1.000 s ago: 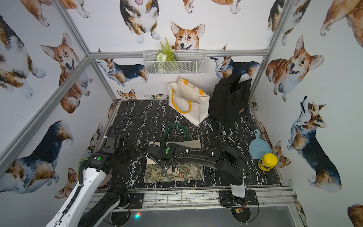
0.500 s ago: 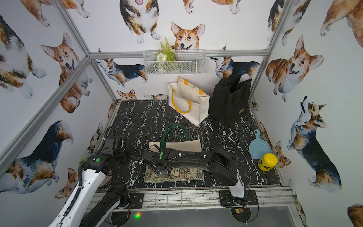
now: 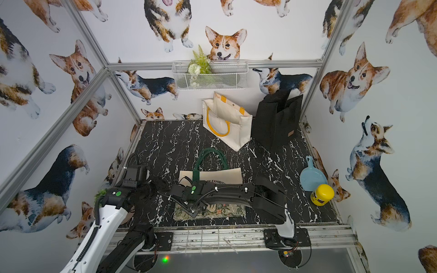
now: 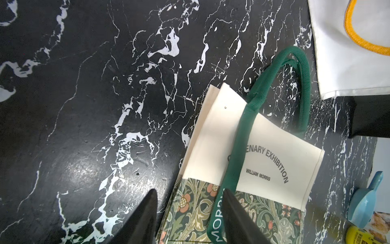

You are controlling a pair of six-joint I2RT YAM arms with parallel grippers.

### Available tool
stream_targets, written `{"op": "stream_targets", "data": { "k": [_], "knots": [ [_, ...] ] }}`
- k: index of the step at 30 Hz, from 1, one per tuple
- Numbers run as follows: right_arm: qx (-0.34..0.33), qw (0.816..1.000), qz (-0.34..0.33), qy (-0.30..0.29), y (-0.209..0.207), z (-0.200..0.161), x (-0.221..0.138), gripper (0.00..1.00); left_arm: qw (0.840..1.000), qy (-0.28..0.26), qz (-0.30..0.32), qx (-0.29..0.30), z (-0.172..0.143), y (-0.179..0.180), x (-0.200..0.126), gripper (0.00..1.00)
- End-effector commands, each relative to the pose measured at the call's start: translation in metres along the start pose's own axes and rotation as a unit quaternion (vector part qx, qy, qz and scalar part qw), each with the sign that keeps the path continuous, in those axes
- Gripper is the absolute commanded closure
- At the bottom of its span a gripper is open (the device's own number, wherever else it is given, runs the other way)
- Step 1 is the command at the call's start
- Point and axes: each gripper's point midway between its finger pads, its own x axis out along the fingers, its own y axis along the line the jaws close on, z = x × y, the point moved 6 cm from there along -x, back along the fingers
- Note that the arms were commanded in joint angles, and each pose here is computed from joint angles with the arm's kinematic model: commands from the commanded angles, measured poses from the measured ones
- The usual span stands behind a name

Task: Put away the canvas bag
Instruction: Adjust the canvas bag at the center of the board.

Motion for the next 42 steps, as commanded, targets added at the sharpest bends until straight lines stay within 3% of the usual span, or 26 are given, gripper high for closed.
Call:
{"op": "stream_targets", "data": {
  "k": [1,4,8,10,13,14,27,42],
  "knots": [
    [0.034,0.998,-0.011,-0.048,-0.01,0.009,-0.04,0.48,1.0,0.006,-0.015,-0.009,-0.003,-0.002,0.004,0.47],
    [0.081,0.995,-0.017,-0.05,-0.026,0.0,-0.046,0.47,0.999,0.019,-0.039,-0.03,-0.008,-0.004,0.012,0.47],
    [0.14,0.99,0.023,-0.024,-0.037,-0.02,-0.026,0.56,0.995,0.036,-0.071,-0.06,-0.015,-0.005,0.025,0.48],
    [0.157,0.987,0.037,-0.008,-0.038,-0.026,-0.016,0.67,0.994,0.043,-0.08,-0.066,-0.018,-0.006,0.028,0.48],
    [0.162,0.985,0.056,0.013,-0.033,-0.029,-0.002,0.99,0.993,0.047,-0.084,-0.064,-0.021,-0.006,0.029,0.48],
    [0.162,0.985,0.061,0.02,-0.03,-0.029,0.002,1.0,0.993,0.047,-0.084,-0.063,-0.021,-0.005,0.028,0.48],
    [0.185,0.971,0.139,0.055,0.0,-0.016,0.04,1.0,0.992,0.055,-0.087,-0.067,-0.027,-0.002,0.032,0.49],
    [0.17,0.972,0.145,0.078,0.023,-0.025,0.05,1.0,0.992,0.058,-0.089,-0.066,-0.029,0.0,0.035,0.49]
  ]
}}
